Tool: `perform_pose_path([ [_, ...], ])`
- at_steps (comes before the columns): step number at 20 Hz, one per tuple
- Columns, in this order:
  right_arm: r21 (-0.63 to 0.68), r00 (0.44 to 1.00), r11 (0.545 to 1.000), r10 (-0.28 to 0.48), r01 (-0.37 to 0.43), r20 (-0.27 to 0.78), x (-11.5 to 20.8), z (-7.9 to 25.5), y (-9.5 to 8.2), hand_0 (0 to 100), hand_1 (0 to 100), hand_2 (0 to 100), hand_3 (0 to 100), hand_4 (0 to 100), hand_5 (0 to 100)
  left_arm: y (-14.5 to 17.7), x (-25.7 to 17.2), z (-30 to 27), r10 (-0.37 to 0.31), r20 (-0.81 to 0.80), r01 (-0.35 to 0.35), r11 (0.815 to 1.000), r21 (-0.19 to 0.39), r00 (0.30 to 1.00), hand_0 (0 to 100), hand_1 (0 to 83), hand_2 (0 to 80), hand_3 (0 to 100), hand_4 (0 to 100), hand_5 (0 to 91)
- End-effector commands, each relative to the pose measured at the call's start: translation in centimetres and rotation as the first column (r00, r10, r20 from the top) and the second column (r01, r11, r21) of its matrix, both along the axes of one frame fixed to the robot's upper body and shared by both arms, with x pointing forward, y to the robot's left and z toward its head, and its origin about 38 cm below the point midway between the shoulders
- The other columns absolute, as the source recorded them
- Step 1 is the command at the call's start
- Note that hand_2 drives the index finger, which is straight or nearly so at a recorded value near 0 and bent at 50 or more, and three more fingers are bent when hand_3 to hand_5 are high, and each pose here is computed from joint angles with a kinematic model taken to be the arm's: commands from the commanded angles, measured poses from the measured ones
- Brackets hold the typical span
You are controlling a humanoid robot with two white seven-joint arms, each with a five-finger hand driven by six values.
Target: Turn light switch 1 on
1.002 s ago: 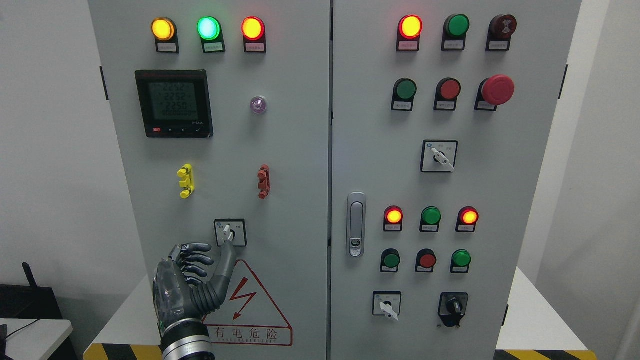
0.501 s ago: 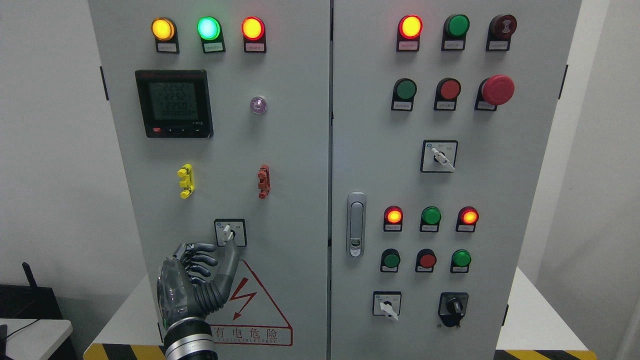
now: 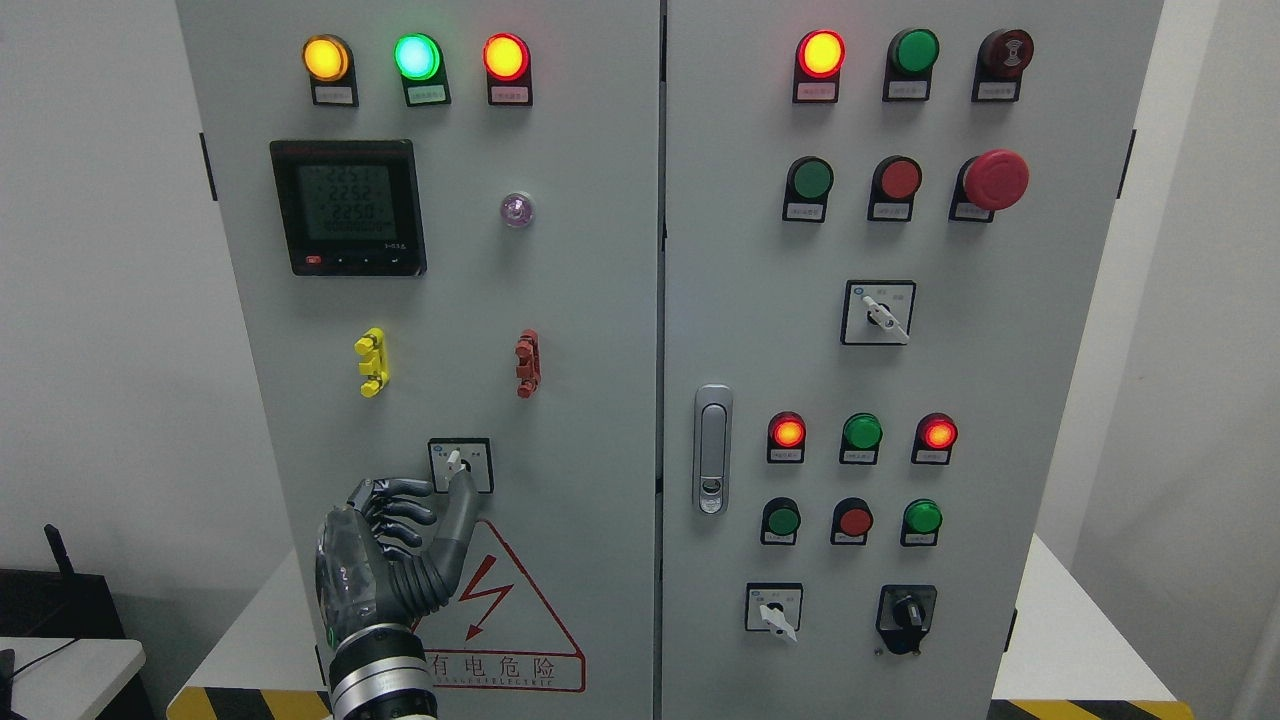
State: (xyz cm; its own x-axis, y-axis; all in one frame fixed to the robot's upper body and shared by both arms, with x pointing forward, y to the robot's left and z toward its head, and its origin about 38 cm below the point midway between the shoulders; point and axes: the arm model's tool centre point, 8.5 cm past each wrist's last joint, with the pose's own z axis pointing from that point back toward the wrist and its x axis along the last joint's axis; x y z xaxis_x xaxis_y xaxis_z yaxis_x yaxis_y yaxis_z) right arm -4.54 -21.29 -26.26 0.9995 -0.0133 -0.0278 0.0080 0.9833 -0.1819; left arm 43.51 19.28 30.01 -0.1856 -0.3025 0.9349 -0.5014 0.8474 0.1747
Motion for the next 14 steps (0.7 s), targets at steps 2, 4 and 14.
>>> perform_pose_path([
  [2,0.003,1.000,1.000,0.027,-0.027,0.002,0.07,0.00,0.05,12,39,0,0,0,0,-0.08,0.23,0.64,0.000,0.001,0.000,1.000,0.001,1.000,17,56.9,52.2,75,81,73.2],
  [4,0.003,1.000,1.000,0.027,-0.027,0.002,0.07,0.00,0.05,12,39,0,0,0,0,-0.10,0.32,0.51,-0.001,-0.004,0.001,1.000,0.002,1.000,17,56.8,52.5,76,81,73.4],
  [14,0.003,1.000,1.000,0.027,-0.027,0.002,0.07,0.00,0.05,12,39,0,0,0,0,-0.67,0.36,0.26,-0.009,-0.025,0.009,1.000,0.008,1.000,17,55.9,54.2,77,82,74.6],
])
